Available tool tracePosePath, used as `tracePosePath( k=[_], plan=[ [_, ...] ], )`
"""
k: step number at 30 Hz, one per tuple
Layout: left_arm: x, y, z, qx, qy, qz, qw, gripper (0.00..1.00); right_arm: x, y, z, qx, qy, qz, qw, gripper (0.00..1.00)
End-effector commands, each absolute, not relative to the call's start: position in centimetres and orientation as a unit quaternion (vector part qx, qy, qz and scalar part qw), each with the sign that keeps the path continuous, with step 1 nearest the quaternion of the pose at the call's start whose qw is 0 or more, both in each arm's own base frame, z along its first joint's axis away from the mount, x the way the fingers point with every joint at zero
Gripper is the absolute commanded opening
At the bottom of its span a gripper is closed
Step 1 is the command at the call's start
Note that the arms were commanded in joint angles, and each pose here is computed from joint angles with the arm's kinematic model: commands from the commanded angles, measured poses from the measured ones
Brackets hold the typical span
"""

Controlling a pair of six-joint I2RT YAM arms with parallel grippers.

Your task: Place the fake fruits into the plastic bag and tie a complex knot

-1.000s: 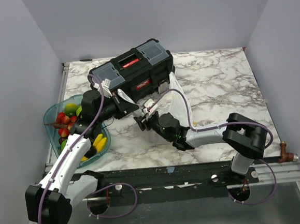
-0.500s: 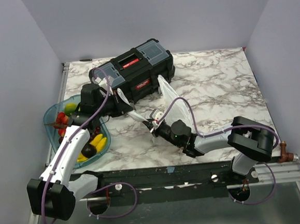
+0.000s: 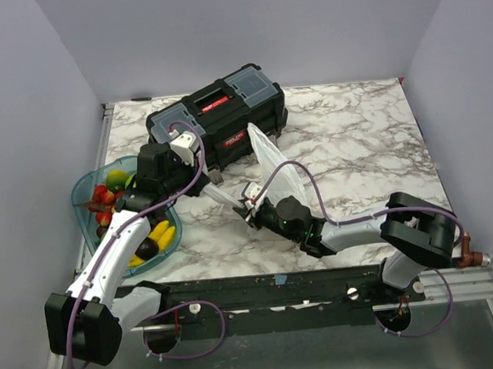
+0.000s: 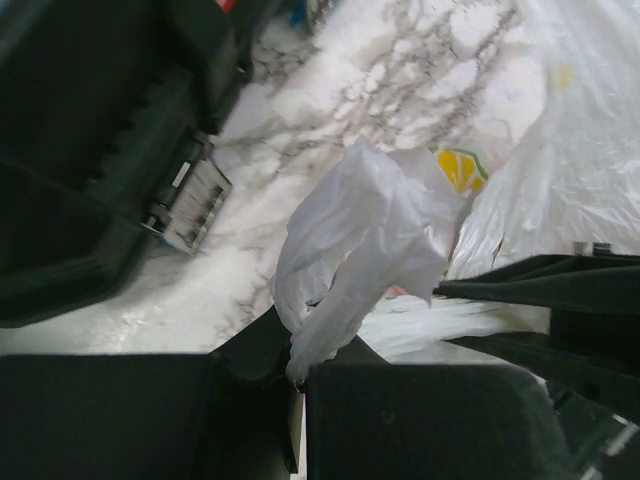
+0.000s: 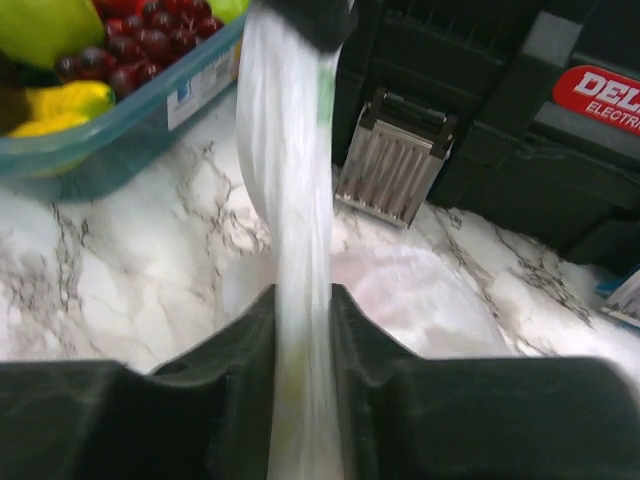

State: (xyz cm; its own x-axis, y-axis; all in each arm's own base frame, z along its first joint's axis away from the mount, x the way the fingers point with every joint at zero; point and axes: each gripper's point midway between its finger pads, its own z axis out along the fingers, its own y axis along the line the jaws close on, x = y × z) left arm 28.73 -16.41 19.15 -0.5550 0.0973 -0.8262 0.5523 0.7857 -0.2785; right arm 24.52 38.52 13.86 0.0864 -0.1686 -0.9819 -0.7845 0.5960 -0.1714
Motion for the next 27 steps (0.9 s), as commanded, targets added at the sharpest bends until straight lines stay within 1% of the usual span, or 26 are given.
tracePosePath(
  k=[1, 2, 4, 7, 10, 11, 14, 16, 17, 18, 19, 20, 22, 25, 27],
  plan=[
    [31.8, -14.4, 22.2, 0.198, 0.807, -0.207, 0.517, 0.0, 23.0, 38.5, 14.5, -0.416, 0.64, 0.255, 0.593, 0.39],
    [31.6, -14.7, 22.5, 0.199, 0.804, -0.215, 0.518, 0.0, 22.7, 38.5, 15.6, -0.419, 0.639, 0.264, 0.588, 0.44],
    [31.4, -15.0, 22.8, 0.2, 0.802, -0.225, 0.516, 0.0, 21.9, 38.6, 17.8, -0.423, 0.635, 0.284, 0.581, 0.59],
    [31.1, -15.3, 23.1, 0.205, 0.796, -0.237, 0.518, 0.06, 20.8, 38.1, 21.5, -0.418, 0.629, 0.309, 0.578, 0.77],
    [30.6, -15.3, 23.3, 0.203, 0.799, -0.239, 0.513, 0.14, 20.5, 37.0, 24.3, -0.406, 0.63, 0.309, 0.585, 0.88],
    [30.5, -15.2, 23.4, 0.202, 0.8, -0.238, 0.512, 0.19, 20.8, 36.2, 25.1, -0.398, 0.636, 0.3, 0.589, 0.91],
    [30.1, -14.7, 24.1, 0.197, 0.805, -0.231, 0.51, 0.42, 22.8, 33.2, 26.2, -0.358, 0.674, 0.284, 0.581, 0.94],
    [29.9, -14.1, 24.8, 0.188, 0.805, -0.223, 0.516, 0.63, 24.8, 30.4, 26.4, -0.314, 0.711, 0.28, 0.564, 0.95],
    [29.8, -13.8, 25.4, 0.183, 0.805, -0.219, 0.521, 0.7, 25.3, 28.9, 25.9, -0.3, 0.734, 0.278, 0.542, 0.95],
    [29.7, -13.4, 26.0, 0.178, 0.804, -0.215, 0.525, 0.8, 26.2, 27.2, 25.7, -0.273, 0.755, 0.274, 0.53, 0.95],
    [29.6, -13.0, 26.6, 0.175, 0.803, -0.211, 0.529, 0.88, 26.6, 25.9, 25.5, -0.256, 0.768, 0.275, 0.518, 0.96],
    [29.5, -12.6, 27.3, 0.172, 0.802, -0.207, 0.534, 0.95, 26.8, 24.5, 25.3, -0.236, 0.782, 0.273, 0.508, 0.96],
    [29.3, -12.0, 28.8, 0.176, 0.798, -0.2, 0.541, 0.98, 26.5, 22.6, 24.7, -0.209, 0.803, 0.277, 0.484, 0.97],
    [29.2, -11.5, 31.4, 0.192, 0.787, -0.19, 0.554, 0.98, 25.4, 21.2, 23.3, -0.177, 0.825, 0.28, 0.457, 0.99],
    [29.1, -12.0, 33.3, 0.236, 0.766, -0.188, 0.568, 0.98, 24.7, 21.1, 21.9, -0.17, 0.836, 0.287, 0.436, 1.0]
  ],
)
